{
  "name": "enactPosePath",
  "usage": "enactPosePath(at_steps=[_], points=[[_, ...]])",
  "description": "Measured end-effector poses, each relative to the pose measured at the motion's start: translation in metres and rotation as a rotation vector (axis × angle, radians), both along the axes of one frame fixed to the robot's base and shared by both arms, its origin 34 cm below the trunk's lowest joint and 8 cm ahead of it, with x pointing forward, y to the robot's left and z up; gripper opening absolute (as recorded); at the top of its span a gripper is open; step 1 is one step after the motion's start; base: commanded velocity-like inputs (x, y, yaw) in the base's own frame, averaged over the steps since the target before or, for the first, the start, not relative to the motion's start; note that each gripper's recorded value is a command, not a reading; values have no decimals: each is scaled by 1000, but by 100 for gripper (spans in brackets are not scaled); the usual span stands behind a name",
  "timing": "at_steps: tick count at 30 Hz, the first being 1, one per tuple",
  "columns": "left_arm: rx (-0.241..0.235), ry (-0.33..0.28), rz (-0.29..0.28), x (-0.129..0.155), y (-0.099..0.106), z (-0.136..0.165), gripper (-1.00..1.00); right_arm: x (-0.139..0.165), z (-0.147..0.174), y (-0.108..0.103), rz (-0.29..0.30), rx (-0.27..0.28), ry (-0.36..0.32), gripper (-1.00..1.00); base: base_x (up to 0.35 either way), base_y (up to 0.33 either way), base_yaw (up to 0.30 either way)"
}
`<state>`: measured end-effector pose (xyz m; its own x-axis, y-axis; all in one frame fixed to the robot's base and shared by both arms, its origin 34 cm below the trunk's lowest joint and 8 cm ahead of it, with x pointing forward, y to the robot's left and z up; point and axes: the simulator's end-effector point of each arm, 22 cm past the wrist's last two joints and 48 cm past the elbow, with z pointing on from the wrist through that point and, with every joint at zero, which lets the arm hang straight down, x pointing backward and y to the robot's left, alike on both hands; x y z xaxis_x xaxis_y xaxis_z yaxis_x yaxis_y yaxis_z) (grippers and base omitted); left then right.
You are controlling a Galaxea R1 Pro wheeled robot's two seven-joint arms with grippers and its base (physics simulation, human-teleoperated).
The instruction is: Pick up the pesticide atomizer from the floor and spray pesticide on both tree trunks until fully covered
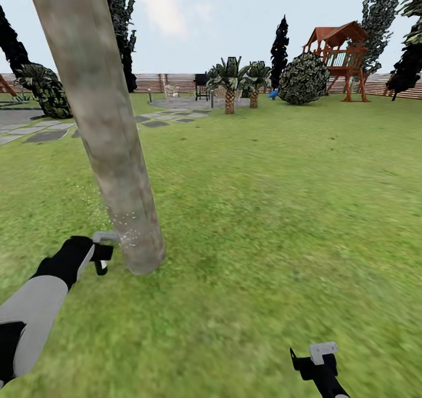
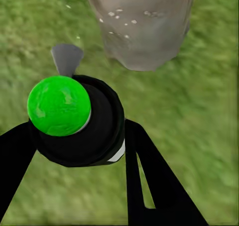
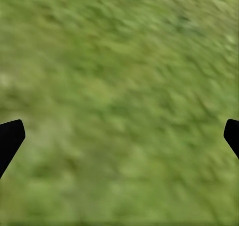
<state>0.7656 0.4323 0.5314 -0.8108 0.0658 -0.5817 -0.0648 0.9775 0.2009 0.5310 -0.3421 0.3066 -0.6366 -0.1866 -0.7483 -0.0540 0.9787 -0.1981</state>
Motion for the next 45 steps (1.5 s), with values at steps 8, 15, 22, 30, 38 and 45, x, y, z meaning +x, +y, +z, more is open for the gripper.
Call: enactPosePath(at_steps=[8, 15, 22, 30, 38, 45], points=[[39, -60, -42, 21, -17, 41, -100, 0, 0, 0, 0, 0, 0, 100, 204, 74, 0], [49, -46, -28, 15, -6, 39, -100, 0, 0, 0, 0, 0, -1, 100, 102, 139, 16], [48, -56, -15, 14, 2, 41, -100, 1, 1, 0, 0, 0, -3, 100, 55, -39, 111], [54, -61, -10, 15, 2, 43, -100, 1, 2, -11, -5, -15, -3, 100, 87, -242, 1], [54, -61, -10, 15, 2, 43, -100, 1, 3, -12, -4, -15, -4, 100, -59, -273, 0], [54, -62, -10, 15, 3, 43, -100, 1, 2, -12, -4, -15, -3, 100, -31, -273, 0]])
